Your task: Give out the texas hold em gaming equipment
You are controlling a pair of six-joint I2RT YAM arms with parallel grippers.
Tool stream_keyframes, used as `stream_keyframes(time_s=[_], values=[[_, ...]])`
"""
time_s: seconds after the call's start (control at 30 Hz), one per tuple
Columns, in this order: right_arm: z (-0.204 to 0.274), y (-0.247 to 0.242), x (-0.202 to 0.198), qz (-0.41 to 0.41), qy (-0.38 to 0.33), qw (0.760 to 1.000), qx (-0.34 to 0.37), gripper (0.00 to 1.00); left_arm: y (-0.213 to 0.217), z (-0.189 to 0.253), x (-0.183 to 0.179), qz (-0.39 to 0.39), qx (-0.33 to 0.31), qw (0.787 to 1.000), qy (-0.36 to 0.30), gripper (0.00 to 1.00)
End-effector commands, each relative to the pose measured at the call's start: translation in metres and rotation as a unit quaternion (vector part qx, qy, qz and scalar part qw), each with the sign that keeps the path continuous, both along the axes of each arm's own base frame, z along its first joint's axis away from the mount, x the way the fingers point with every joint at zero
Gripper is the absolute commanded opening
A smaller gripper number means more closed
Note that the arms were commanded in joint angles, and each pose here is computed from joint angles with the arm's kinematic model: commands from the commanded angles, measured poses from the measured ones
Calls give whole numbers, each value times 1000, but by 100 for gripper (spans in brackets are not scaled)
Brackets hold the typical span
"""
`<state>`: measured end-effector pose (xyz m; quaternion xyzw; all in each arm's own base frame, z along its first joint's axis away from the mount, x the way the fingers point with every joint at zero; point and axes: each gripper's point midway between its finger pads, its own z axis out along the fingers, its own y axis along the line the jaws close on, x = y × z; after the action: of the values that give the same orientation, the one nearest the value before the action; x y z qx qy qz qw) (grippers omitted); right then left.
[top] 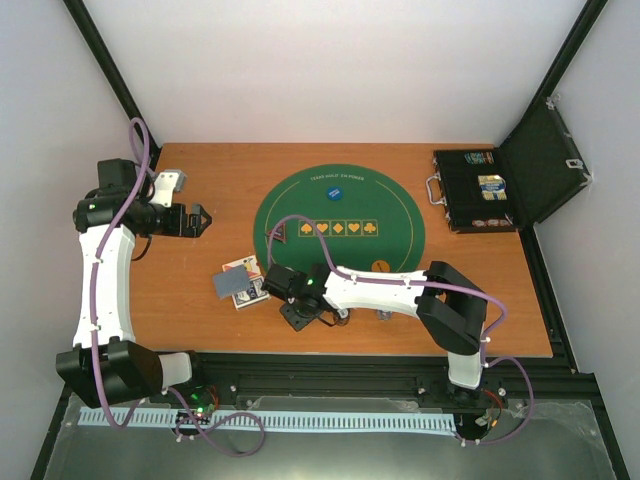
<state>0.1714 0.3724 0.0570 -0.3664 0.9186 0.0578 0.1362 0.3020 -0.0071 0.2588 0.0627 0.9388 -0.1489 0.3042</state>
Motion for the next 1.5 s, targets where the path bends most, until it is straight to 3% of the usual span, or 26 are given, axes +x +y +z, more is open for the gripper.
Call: stream_keyframes(time_s=[0.0,0.33,0.63,0.93,1.47], values=[[10,8,1,1,-9,1000,10,31,3,10,-1,1,10,1000,-18,100],[41,12,12,2,-36,999,20,18,3,11,0,1,9,1000,-19,100],[66,22,78,-31,-61,997,36,14,4,6,2,2,9,1000,-14,100],[31,30,149,-60,-44,997,29,14,3,11,5,-1,6,1000,-16,100],[-32,36,188,-74,-3,997,15,15,3,7,9,-5,4,1000,-12,100]])
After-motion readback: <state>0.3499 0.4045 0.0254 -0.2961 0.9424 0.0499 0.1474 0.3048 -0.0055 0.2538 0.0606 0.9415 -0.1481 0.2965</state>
